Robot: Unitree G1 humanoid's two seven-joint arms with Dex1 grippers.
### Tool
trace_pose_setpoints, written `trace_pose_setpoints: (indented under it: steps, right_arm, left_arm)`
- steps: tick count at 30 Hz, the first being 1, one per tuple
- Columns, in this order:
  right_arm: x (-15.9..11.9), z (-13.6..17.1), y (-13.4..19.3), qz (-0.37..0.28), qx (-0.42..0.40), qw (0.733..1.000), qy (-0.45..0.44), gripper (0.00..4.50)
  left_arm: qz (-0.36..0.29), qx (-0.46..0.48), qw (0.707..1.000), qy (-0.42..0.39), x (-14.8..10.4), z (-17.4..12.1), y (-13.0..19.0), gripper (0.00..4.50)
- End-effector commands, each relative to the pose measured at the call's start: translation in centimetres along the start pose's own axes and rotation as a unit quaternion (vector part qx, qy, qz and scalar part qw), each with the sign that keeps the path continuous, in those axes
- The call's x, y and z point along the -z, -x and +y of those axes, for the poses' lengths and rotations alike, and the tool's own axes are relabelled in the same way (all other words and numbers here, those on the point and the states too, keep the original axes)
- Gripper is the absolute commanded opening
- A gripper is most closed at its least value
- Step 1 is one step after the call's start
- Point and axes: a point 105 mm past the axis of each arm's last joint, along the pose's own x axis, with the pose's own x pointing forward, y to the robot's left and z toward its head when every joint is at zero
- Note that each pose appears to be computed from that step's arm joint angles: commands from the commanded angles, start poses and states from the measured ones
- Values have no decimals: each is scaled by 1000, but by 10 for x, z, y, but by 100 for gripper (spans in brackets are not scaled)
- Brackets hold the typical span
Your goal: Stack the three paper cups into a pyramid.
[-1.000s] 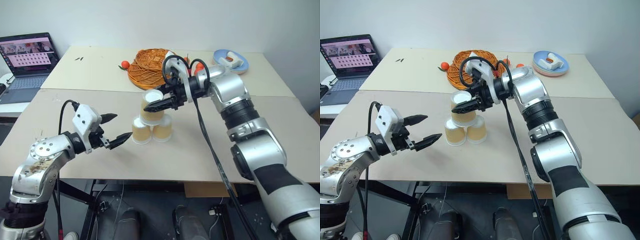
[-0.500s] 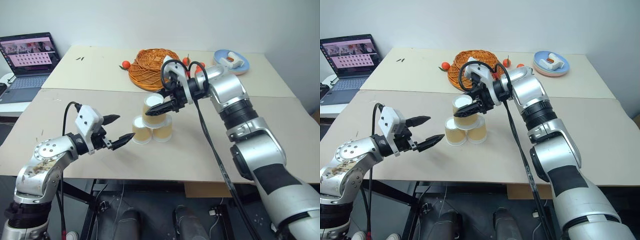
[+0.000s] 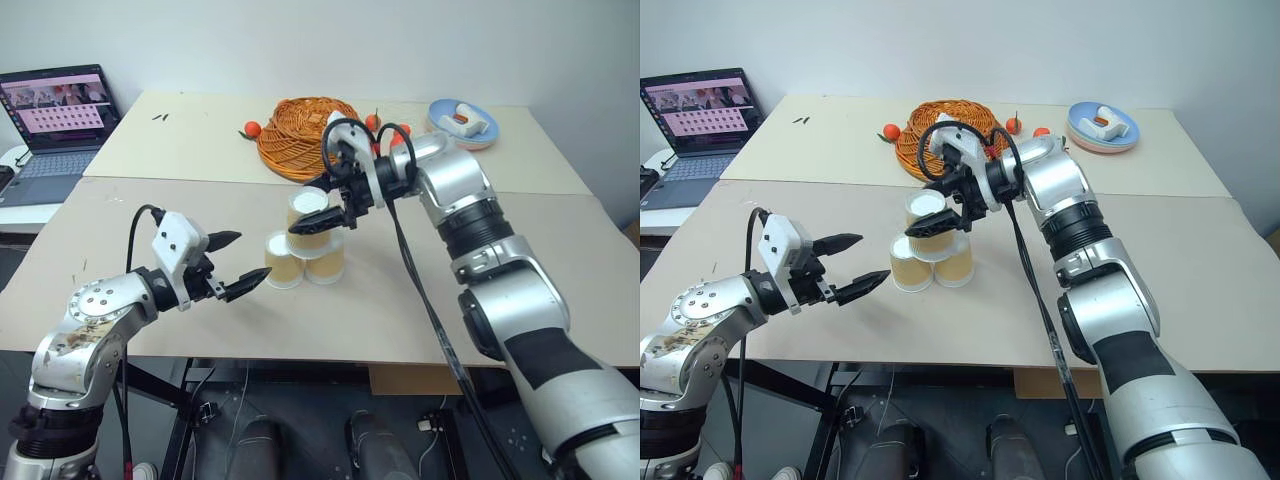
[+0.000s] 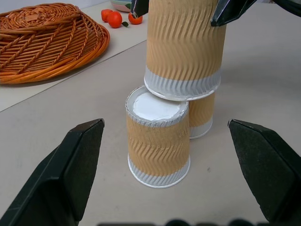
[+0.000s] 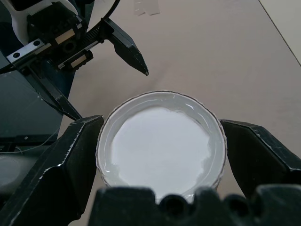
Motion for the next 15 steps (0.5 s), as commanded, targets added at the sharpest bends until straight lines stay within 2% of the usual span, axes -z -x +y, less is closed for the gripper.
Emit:
trace_pose_setpoints:
  steps: [1, 4, 7, 9, 10, 12, 13, 15]
  right_arm:
    - [-58, 9, 21, -66, -7, 996, 54, 448]
    - [-79, 14, 33, -95, -9, 993, 62, 448]
    - [-127, 3, 78, -213, 65, 975, 25, 448]
    - [-133, -12, 108, -270, 135, 953, -24, 448]
    - [-126, -23, 125, -282, 193, 939, -39, 448]
    - [-87, -55, 166, -261, 361, 892, -74, 448]
    - [-56, -68, 191, -228, 454, 858, -79, 448]
    - [-7, -75, 223, -156, 568, 805, -73, 448]
  left_arm:
    - [-16, 5, 1000, -12, -10, -5, 0, 450]
    - [-16, 5, 1000, -11, -10, -5, -1, 450]
    - [-33, -24, 999, 13, -12, 0, 1, 450]
    - [-53, -93, 993, 46, -12, 20, 8, 450]
    - [-58, -130, 988, 58, -10, 31, 13, 450]
    - [-67, -195, 976, 75, -6, 46, 25, 450]
    - [-73, -233, 966, 82, -3, 54, 32, 450]
    - [-74, -302, 946, 89, 4, 68, 43, 450]
